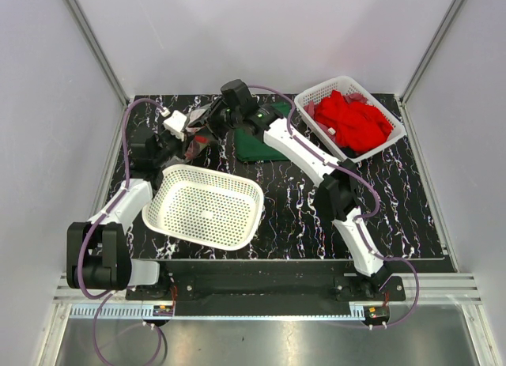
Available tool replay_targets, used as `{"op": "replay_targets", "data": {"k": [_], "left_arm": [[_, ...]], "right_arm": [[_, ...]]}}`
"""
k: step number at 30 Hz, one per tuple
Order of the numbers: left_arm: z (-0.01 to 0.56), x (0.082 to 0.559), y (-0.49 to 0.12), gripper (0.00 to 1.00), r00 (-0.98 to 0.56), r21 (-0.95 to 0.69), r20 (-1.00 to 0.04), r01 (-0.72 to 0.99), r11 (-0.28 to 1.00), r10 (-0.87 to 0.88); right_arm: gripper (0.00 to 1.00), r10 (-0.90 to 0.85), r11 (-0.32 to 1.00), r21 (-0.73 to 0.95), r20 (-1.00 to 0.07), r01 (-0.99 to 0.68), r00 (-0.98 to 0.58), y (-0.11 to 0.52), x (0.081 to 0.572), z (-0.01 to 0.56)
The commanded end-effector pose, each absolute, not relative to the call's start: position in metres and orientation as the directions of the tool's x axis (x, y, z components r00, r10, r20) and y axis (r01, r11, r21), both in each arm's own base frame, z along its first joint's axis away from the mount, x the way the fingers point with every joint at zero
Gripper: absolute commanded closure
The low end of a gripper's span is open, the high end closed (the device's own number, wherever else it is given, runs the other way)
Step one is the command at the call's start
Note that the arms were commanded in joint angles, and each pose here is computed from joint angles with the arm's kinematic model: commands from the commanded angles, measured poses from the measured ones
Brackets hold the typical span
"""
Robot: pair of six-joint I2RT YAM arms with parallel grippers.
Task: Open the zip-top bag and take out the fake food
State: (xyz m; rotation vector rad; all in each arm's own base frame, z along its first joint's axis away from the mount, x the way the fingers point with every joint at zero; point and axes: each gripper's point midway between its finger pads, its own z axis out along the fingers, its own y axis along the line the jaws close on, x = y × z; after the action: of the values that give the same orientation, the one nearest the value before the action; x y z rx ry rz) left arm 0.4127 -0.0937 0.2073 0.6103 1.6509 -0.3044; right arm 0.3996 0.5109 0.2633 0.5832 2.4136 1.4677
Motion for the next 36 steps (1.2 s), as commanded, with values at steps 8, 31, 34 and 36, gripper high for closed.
{"op": "replay_targets", "data": {"k": [8, 31, 34, 36], "left_arm": [[0.231, 0.414, -0.099, 1.00, 0.036, 0.215, -0.971, 0.557, 0.802, 0.236], [0.221, 0.410, -0.107, 1.00, 0.026, 0.240, -0.960, 0.582, 0.777, 0.277], [0.222, 0.410, -0.107, 1.00, 0.026, 0.240, -0.960, 0.582, 0.777, 0.277], [0.221, 0.410, -0.107, 1.00, 0.024, 0.238, -0.961, 0.582, 0.778, 0.276]], "right_arm": [[0.67, 0.495, 0.390, 0.900, -0.028, 0.194, -0.868, 0.506, 0.399, 0.283], [0.73, 0.518, 0.423, 0.893, -0.103, 0.150, -0.849, 0.484, 0.419, 0.288], [0.72, 0.520, 0.431, 0.889, -0.101, 0.158, -0.848, 0.481, 0.420, 0.284], [0.72, 0.521, 0.436, 0.886, -0.102, 0.161, -0.848, 0.480, 0.419, 0.283]]}}
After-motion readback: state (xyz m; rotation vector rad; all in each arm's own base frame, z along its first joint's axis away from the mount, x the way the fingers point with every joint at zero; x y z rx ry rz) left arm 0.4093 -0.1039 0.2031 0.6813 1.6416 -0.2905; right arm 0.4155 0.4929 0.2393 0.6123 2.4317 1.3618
